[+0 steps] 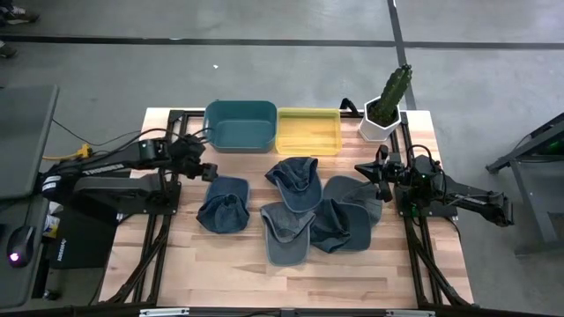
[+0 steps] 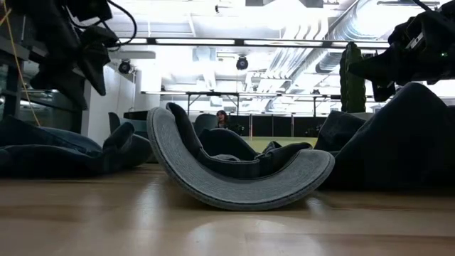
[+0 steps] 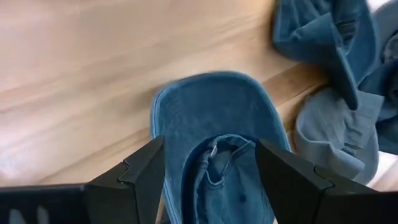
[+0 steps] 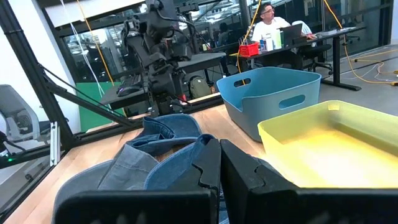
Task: Pick & Place hat
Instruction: Put the left blue cap into the blue bin
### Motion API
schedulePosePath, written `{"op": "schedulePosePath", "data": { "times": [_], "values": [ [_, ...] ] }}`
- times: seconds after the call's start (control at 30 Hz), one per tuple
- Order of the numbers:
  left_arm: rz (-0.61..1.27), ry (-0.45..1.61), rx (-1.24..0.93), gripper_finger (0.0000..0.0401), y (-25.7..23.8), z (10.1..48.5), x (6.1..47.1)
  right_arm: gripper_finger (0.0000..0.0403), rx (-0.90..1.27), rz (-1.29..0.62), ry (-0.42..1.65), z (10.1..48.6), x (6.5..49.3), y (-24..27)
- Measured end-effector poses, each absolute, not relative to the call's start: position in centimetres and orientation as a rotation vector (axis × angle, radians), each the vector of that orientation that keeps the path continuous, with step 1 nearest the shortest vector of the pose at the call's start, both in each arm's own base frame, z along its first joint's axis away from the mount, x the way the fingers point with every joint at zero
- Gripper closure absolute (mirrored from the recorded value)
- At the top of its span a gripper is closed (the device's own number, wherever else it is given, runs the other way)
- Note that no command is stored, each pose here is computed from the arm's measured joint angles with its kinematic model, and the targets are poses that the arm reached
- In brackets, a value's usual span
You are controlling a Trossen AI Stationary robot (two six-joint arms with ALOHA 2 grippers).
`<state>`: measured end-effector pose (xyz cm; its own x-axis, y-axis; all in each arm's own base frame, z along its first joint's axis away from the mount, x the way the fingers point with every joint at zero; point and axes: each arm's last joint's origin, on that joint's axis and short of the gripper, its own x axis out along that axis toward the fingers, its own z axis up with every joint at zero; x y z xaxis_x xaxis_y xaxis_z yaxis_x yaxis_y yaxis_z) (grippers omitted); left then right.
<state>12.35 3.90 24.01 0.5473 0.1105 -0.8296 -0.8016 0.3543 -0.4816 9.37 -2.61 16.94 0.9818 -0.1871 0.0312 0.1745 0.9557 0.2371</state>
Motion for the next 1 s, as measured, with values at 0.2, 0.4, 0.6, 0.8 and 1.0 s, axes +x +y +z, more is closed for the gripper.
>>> {"op": "schedulePosePath", "data": {
  "times": [0.2,0.4,0.6,0.8,1.0],
  "values": [
    [0.711,0.896,-1.096,0.0176,4.2,22.8,13.6,0.0402,0.237,-0.184,-0.053,16.9,9.4,-2.6],
    [0.739,1.013,-1.072,0.0176,4.4,21.7,14.2,0.0402,0.236,-0.184,-0.053,16.9,9.4,-2.6],
    [0.733,1.067,-1.037,0.017,4.3,21.5,14.0,0.0402,0.236,-0.184,-0.053,16.9,9.4,-2.6],
    [0.713,1.079,-0.991,0.012,4.3,21.5,13.9,0.0402,0.237,-0.184,-0.053,16.9,9.4,-2.6],
    [0.692,1.108,-1.048,0.009,4.3,20.7,14.4,0.0402,0.237,-0.183,-0.053,16.9,9.4,-2.6]
  ]
}}
